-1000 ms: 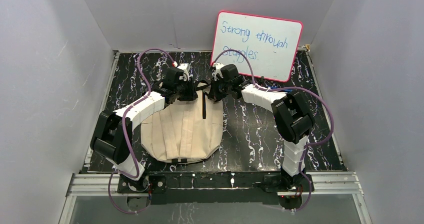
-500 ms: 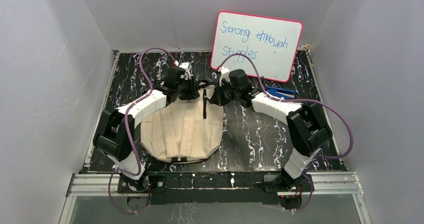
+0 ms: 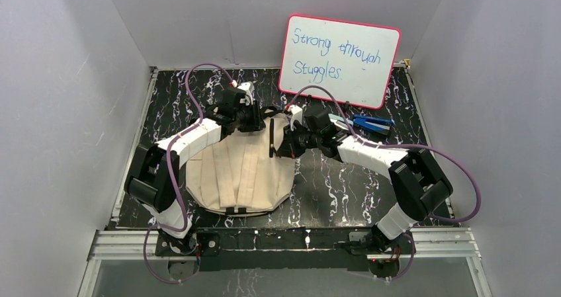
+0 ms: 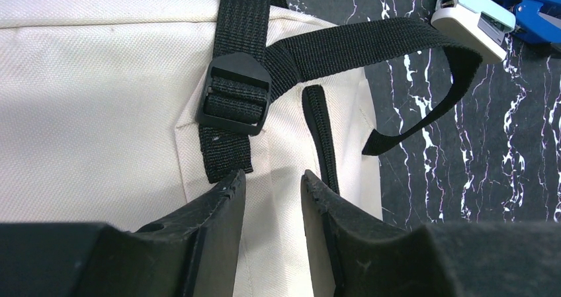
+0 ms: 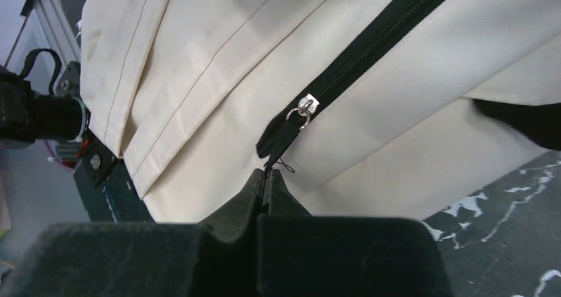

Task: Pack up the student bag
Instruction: Zip the student bag at the center of the board.

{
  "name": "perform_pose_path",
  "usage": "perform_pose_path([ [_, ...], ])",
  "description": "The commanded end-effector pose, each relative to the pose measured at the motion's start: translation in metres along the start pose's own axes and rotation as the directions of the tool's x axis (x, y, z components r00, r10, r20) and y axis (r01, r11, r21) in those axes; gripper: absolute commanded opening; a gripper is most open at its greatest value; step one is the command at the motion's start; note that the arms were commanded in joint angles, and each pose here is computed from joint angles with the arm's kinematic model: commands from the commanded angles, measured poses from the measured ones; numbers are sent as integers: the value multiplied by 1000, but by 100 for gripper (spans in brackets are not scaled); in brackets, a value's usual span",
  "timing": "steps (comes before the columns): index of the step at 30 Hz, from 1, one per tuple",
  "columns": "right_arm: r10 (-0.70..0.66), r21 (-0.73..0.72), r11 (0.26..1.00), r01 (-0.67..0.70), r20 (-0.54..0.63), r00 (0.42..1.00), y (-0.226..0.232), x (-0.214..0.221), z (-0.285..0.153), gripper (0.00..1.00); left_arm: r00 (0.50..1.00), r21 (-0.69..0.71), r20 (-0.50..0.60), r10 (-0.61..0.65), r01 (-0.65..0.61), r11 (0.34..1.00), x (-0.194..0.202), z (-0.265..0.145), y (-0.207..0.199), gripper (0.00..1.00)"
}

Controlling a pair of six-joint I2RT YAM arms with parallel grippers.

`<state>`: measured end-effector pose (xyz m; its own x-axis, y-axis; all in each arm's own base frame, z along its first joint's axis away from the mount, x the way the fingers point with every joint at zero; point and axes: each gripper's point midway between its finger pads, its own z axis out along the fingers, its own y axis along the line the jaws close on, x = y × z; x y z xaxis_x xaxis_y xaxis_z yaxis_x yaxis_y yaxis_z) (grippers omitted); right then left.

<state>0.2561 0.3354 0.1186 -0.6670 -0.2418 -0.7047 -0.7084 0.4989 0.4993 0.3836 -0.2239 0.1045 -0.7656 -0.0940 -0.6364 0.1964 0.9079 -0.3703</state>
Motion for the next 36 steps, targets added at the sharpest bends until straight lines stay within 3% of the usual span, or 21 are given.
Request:
perform_pose_path([
  [1, 2, -156, 988, -15, -86, 996, 48, 25, -7, 0, 993, -196, -120, -9, -14, 981, 41, 13, 54, 37],
  [11, -46, -123, 992, 27, -151, 987, 68, 56, -5, 0, 993, -191, -114, -7, -15, 981, 38, 11, 52, 37],
  [14, -80, -27, 997, 78, -88, 993, 58, 39, -15, 33, 996, -173, -87, -8, -7, 985, 29, 4, 46, 37],
  [15, -98, 22, 995, 99, -46, 994, 55, 27, -21, 40, 998, -158, -64, -10, -1, 987, 22, 0, 41, 37],
  [18, -179, 153, 975, 163, 92, 980, 47, -10, -46, 50, 998, -67, 64, 0, 4, 998, -17, -33, 13, 37],
  [21, -288, 215, 948, 235, 263, 921, 53, -46, -71, 66, 973, -16, 228, 21, -18, 1000, -58, -82, -6, 41],
  [24, -362, 258, 924, 283, 350, 864, 53, -59, -85, 74, 931, -47, 364, 40, -24, 999, -80, -134, -6, 45],
  [29, -466, 172, 884, 434, 296, 834, 77, -53, -77, 71, 885, -135, 463, 46, 19, 991, -74, -201, 14, 48],
  [36, -714, 73, 695, 716, 187, 674, 138, 16, -25, 74, 858, -200, 513, 16, 101, 975, -43, -256, 40, 49],
])
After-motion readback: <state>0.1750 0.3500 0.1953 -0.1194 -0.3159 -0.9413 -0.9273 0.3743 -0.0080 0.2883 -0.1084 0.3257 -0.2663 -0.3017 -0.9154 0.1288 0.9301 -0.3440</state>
